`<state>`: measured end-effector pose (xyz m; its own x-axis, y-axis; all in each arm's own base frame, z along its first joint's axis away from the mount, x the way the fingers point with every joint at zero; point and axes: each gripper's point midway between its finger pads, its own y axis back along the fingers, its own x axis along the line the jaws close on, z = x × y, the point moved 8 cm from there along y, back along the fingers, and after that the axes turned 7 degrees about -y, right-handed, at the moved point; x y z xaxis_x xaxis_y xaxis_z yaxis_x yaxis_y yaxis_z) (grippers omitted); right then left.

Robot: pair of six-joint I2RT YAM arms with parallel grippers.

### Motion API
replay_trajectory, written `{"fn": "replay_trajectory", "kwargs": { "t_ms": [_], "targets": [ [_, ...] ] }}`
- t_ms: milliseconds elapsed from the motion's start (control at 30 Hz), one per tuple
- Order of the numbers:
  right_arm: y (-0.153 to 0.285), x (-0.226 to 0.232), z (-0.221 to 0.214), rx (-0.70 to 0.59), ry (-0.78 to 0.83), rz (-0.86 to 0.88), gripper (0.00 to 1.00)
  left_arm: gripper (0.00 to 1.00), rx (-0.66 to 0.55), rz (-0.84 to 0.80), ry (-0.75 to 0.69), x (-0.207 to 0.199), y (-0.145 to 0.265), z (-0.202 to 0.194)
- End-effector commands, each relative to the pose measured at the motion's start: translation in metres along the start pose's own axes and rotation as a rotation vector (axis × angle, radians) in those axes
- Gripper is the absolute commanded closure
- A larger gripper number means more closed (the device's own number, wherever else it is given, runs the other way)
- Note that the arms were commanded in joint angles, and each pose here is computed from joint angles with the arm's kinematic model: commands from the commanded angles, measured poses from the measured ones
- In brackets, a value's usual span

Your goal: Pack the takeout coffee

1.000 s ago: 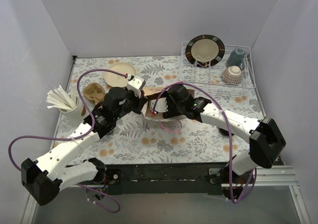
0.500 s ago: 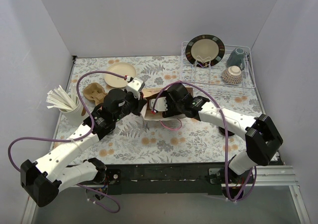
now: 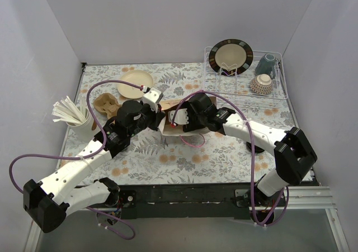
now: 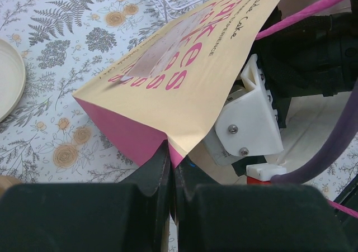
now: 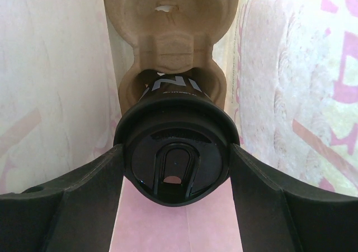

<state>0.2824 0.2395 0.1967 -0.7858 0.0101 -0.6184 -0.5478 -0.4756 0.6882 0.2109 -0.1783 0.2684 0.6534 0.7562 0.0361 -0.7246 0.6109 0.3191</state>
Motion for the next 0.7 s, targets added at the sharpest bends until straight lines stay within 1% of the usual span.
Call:
{"fn": "replay_trajectory", "kwargs": {
  "t_ms": [0, 267, 367, 400, 567, 667],
  "targets": [
    [-0.01, -0.004, 0.002, -0.023, -0.025, 0.008, 0.68, 1.0, -0.044, -0.016, -0.006, -0.002, 0.002, 0.011],
    [-0.016, -0.003, -0.002, -0.017, -0.042, 0.025, 0.6, 1.0, -0.039, -0.021, -0.005, -0.002, 0.001, 0.012],
    [-0.017, -0.004, -0.003, -0.018, -0.055, 0.023, 0.55, 1.0, -0.038, -0.019, -0.006, -0.002, 0.001, 0.012],
    [-0.017, -0.004, -0.002, -0.018, -0.056, 0.023, 0.51, 1.0, -0.038, -0.016, -0.005, -0.002, 0.001, 0.012],
    [-0.019, -0.004, -0.004, -0.019, -0.06, 0.032, 0.45, 1.0, -0.036, -0.021, -0.006, -0.002, -0.001, 0.012],
    [-0.02, -0.002, -0.005, -0.019, -0.062, 0.035, 0.38, 1.0, -0.035, -0.021, -0.005, -0.002, -0.001, 0.012]
  ]
}}
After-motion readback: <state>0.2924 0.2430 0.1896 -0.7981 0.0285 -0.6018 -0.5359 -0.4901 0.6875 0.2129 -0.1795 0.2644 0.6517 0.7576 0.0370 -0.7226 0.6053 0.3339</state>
